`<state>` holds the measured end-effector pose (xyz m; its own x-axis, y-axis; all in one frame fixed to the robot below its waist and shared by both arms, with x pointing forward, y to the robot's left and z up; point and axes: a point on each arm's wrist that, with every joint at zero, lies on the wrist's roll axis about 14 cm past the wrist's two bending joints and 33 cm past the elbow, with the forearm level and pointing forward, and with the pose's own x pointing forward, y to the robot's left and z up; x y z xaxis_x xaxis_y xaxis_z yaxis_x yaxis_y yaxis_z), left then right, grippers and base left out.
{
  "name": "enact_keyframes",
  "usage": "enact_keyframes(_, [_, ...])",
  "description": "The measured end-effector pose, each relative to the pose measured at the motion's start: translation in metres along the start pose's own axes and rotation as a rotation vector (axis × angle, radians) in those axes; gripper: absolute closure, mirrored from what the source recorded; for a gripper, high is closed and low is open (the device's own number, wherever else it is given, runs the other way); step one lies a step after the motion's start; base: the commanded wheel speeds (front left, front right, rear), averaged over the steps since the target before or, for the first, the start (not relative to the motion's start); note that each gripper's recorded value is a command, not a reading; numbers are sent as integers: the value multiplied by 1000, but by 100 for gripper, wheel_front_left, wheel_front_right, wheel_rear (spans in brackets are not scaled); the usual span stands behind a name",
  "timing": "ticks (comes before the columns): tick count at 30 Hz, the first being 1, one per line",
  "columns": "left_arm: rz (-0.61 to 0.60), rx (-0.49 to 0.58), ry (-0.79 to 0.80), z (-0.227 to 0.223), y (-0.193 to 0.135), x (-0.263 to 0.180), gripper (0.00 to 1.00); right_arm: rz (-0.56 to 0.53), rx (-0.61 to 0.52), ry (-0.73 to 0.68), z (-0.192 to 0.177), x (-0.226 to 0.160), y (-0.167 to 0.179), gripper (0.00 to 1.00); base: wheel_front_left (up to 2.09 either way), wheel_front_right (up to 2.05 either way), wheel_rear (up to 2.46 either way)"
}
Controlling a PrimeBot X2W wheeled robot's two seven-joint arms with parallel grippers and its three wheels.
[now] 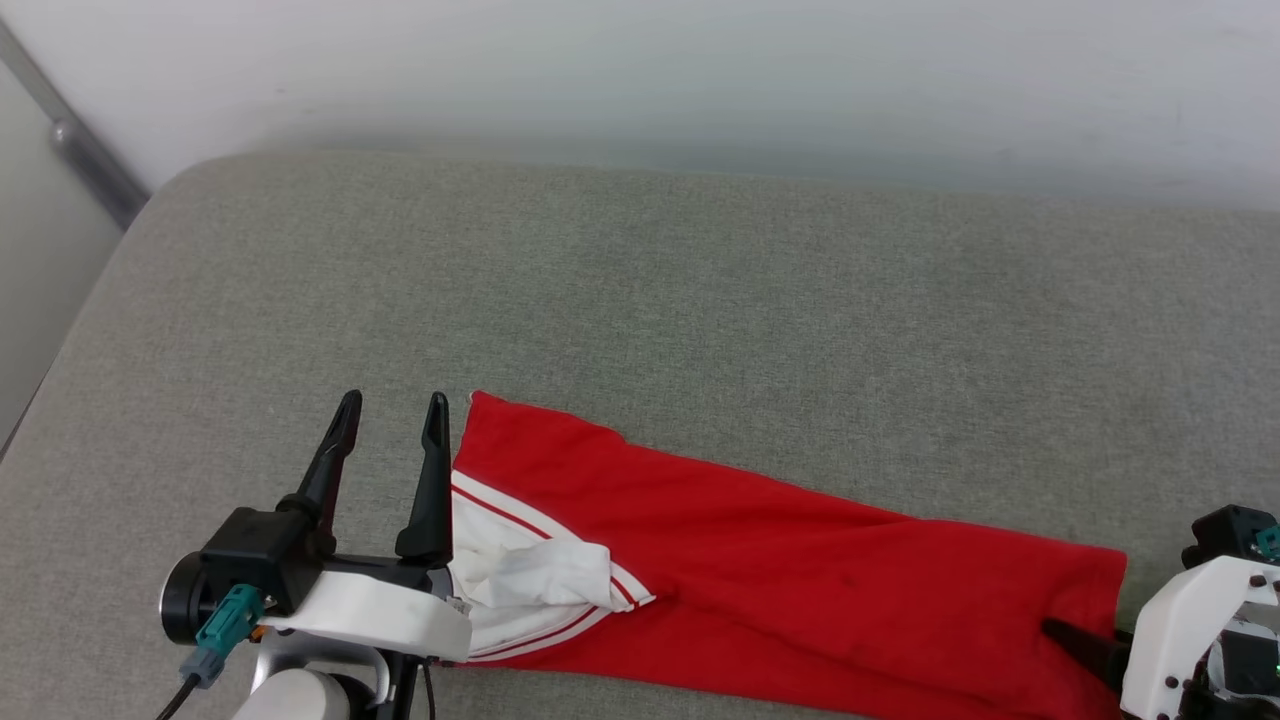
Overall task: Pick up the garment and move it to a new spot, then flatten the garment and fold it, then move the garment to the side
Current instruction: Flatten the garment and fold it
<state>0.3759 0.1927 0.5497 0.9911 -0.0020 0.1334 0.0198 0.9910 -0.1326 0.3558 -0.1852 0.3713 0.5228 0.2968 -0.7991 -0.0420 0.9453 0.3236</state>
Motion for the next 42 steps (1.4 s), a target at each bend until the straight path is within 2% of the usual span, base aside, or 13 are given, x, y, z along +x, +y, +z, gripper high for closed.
enact_keyframes(4, [12, 6, 5, -2, 4, -2, 0, 16, 10, 74, -9, 9, 4, 0, 0, 0, 0])
enact_keyframes(5, [15, 7, 2, -1, 5, -3, 0, 32, 19, 82, -10, 9, 8, 100, 0, 0, 0])
enact_keyframes(12, [6, 13, 3, 1, 3, -9, 0, 90, -10, 51, -6, 1, 30, 100, 0, 0, 0])
enact_keyframes(16, [-4, 20, 4, 3, 0, -12, 0, 74, -32, -30, 16, -13, 24, 100, 0, 0, 0])
enact_keyframes(20, [-22, 32, 6, 5, -5, -14, 0, 34, 1, -87, 27, -29, 4, 100, 0, 0, 0])
enact_keyframes(24, [-44, 31, 6, 6, -13, -14, 0, -45, 78, -143, 33, -50, -32, 100, 0, 0, 0])
enact_keyframes(29, [-76, 27, 16, 3, -24, -13, 0, -175, 239, -210, 26, -85, -90, 100, 0, 0, 0])
enact_keyframes(33, [-96, 23, 23, 1, -30, -10, 0, -207, 382, -226, 13, -99, -110, 100, 0, 0, 0])
enact_keyframes(35, [-104, 21, 27, -1, -33, -9, 0, -176, 438, -223, 9, -97, -104, 100, 0, 0, 0])
enact_keyframes(39, [-113, 19, 33, -3, -36, -8, 0, -5, 552, -190, 7, -83, -65, 100, 0, 0, 0])
enact_keyframes(42, [-118, 20, 38, -3, -36, -10, 0, 111, 566, -170, 12, -80, -38, 100, 0, 0, 0])
